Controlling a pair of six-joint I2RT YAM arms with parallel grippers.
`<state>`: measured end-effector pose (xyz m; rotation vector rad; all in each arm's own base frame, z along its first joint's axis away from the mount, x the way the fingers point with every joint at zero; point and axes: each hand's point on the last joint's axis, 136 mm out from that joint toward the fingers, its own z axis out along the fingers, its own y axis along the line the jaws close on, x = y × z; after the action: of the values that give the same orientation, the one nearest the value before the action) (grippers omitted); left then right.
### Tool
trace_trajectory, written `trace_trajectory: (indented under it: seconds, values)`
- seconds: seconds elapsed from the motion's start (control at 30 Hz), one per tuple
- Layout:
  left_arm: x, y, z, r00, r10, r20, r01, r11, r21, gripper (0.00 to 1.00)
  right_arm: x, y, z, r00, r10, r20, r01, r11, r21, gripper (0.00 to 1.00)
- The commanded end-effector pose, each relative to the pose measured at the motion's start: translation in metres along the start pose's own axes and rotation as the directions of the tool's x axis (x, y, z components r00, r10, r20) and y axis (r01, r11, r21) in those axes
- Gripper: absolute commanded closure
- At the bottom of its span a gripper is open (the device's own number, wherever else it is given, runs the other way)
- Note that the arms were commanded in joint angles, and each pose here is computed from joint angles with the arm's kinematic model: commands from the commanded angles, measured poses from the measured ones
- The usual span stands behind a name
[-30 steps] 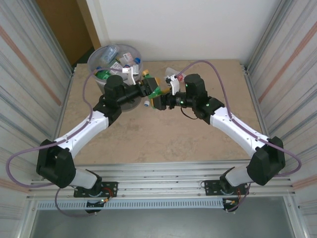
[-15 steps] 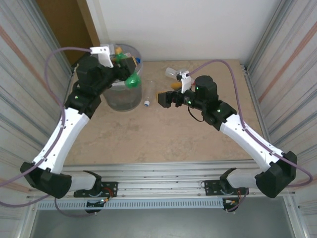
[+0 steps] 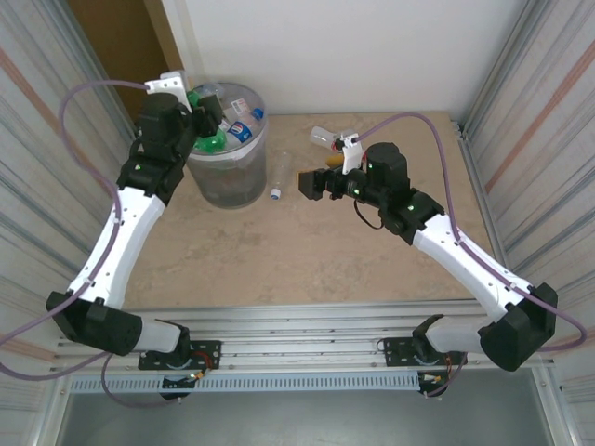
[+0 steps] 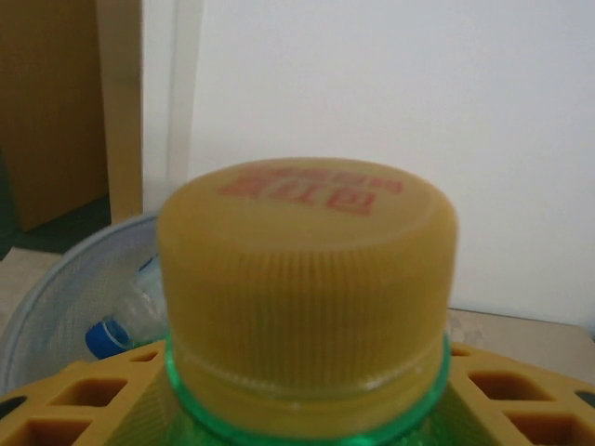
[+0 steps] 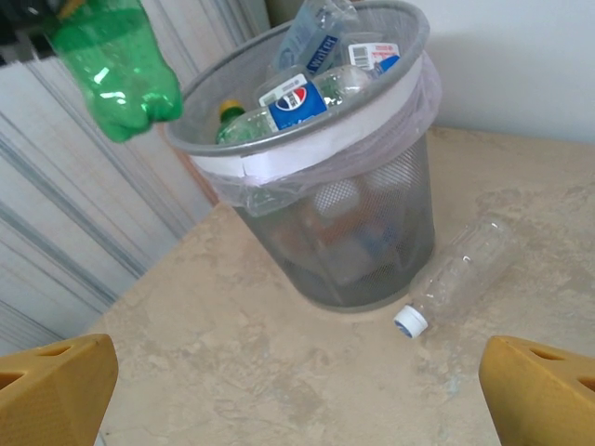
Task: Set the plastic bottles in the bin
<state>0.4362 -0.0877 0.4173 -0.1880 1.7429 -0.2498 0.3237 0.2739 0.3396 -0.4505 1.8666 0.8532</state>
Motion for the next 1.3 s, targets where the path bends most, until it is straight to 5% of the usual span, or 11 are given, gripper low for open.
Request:
trace_trajectory:
  seconds: [0.0,0.4,1.07,1.17,1.27]
  values:
    - [-0.029,0.010,-0.006,0.981,-0.117,0.155,0.120,0.993,-0.011,0.82,0.006,-0.005,0.000,1.000,0.026,-0.017,-0.026,1.000,0.015,0.02]
    - [-0.005,0.048,0.001,0.856,-0.418,0.304,0.404,0.908,0.109,0.84,0.017,-0.007,0.011,0.997,0.032,-0.064,-0.031,0.999,0.004,0.02]
    - [0.015,0.064,0.032,0.735,-0.563,0.378,0.519,0.826,0.222,0.82,0.026,-0.013,0.019,0.994,0.029,-0.108,-0.028,1.000,0.010,0.02]
    - [0.019,0.066,0.037,0.739,-0.566,0.364,0.529,0.823,0.206,0.70,0.027,-0.014,0.019,0.993,0.032,-0.112,-0.031,0.999,0.013,0.02]
    - [0.027,0.072,0.043,0.746,-0.575,0.336,0.553,0.816,0.170,0.42,0.028,-0.015,0.019,0.993,0.035,-0.114,-0.034,0.999,0.013,0.02]
